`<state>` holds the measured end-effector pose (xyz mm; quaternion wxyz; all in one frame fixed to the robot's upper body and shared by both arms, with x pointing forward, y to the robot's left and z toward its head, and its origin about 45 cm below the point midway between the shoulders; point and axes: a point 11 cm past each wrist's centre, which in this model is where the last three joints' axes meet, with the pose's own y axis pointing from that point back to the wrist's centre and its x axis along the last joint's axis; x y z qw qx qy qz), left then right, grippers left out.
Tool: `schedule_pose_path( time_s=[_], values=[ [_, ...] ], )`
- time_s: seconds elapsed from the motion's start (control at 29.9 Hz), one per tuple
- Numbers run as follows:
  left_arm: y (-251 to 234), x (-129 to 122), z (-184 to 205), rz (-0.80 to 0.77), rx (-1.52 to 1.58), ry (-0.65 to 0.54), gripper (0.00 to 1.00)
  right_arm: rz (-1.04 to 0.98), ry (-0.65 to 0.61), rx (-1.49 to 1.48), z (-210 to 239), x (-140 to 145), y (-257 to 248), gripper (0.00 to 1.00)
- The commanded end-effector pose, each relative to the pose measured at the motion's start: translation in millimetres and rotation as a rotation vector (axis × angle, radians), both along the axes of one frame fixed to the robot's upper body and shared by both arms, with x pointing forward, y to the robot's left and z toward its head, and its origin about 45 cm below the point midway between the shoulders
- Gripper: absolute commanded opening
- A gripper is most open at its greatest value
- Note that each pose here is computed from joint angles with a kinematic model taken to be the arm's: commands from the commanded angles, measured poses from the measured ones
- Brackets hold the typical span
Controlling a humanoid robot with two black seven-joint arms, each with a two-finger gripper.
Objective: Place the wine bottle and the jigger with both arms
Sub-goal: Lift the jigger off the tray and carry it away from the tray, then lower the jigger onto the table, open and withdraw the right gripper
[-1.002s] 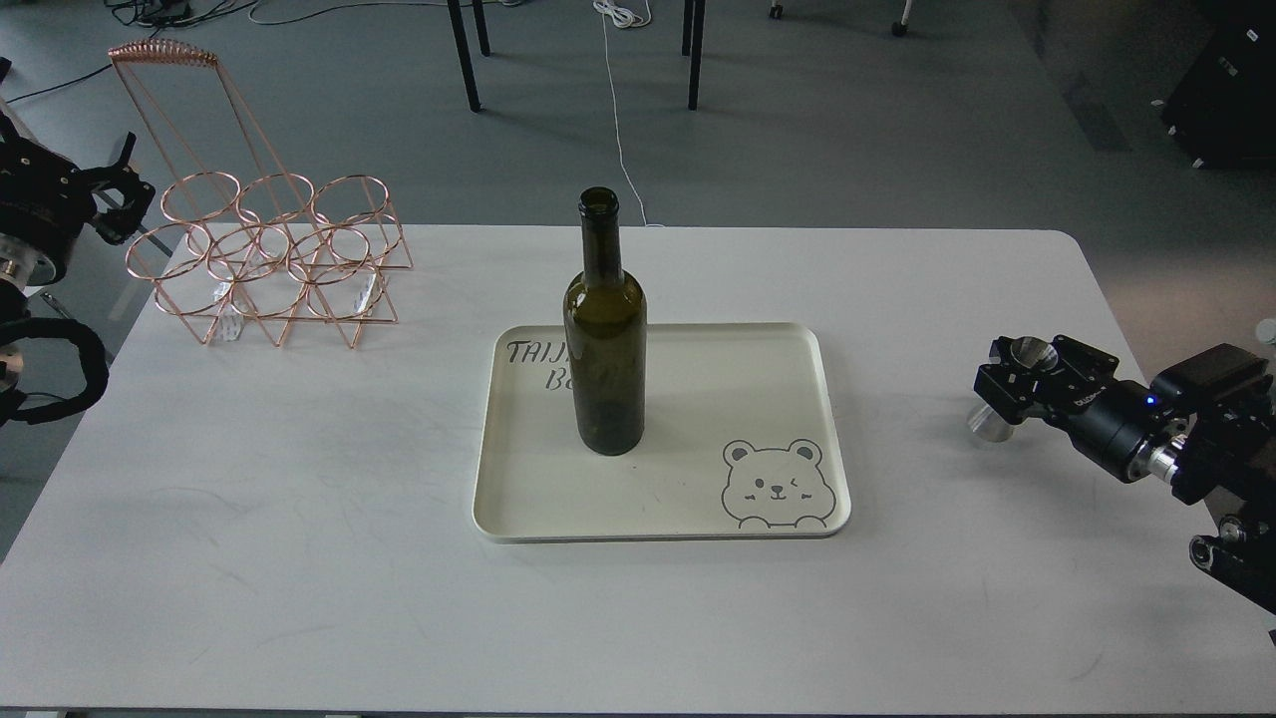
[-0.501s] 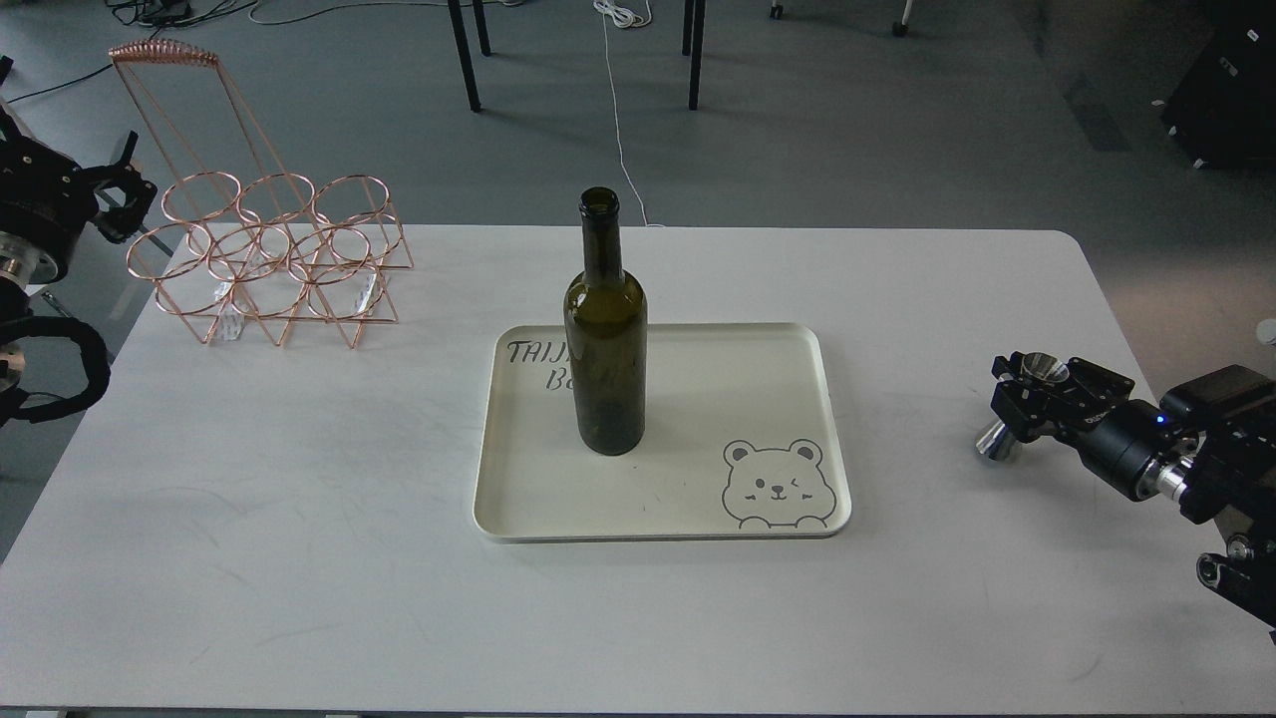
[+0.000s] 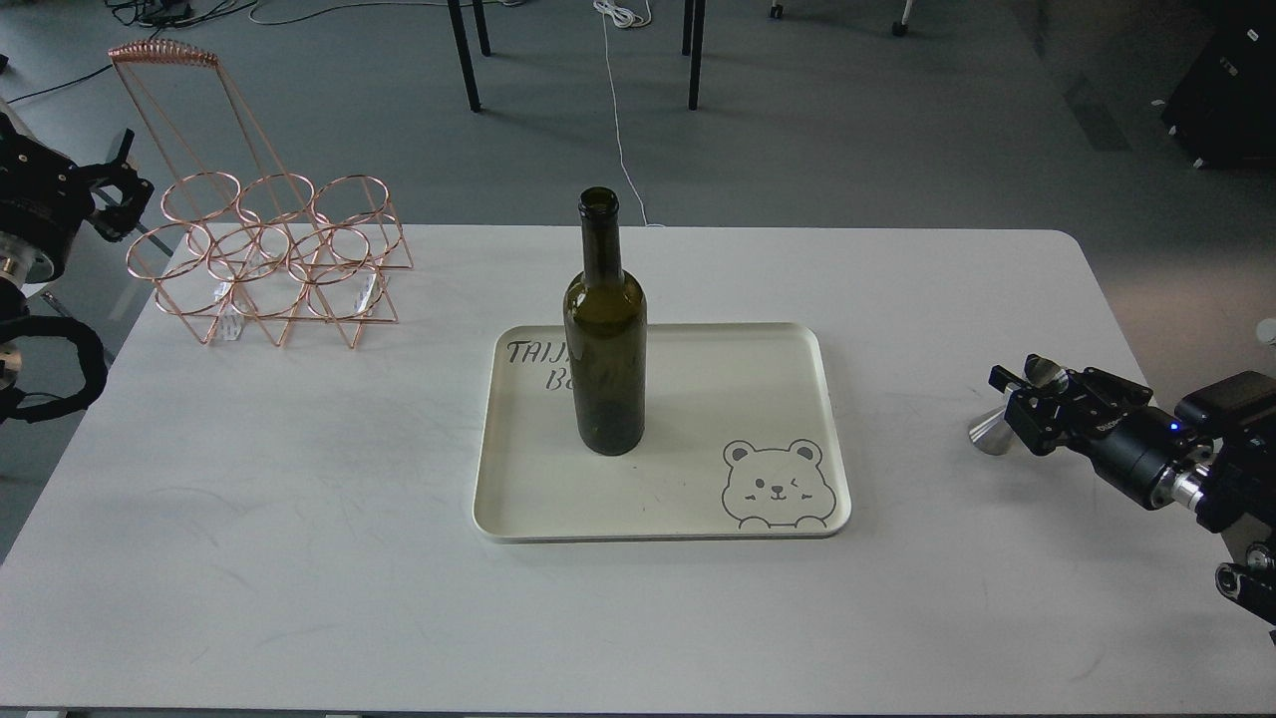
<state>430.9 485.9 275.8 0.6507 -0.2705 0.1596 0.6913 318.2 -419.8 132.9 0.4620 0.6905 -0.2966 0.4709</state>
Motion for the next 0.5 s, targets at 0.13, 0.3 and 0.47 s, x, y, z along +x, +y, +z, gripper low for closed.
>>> schedule_pose_path(
  time_s=[0.13, 0.3, 0.47],
  values=[
    [-0.1, -0.1, 0.4, -0.002, 0.000, -0.002, 0.98, -0.002, 0.028, 0.000, -2.1, -14.5, -6.2, 0.65],
    [6.3, -2.2, 4.6, 0.007, 0.010, -0.006, 0.98, 0.005, 0.036, 0.004, 12.1, -28.6, -14.3, 0.69],
    [8.9, -3.1, 6.3, 0.011, 0.014, -0.007, 0.98, -0.017, 0.057, -0.037, 26.7, -47.3, -39.0, 0.71]
  ],
)
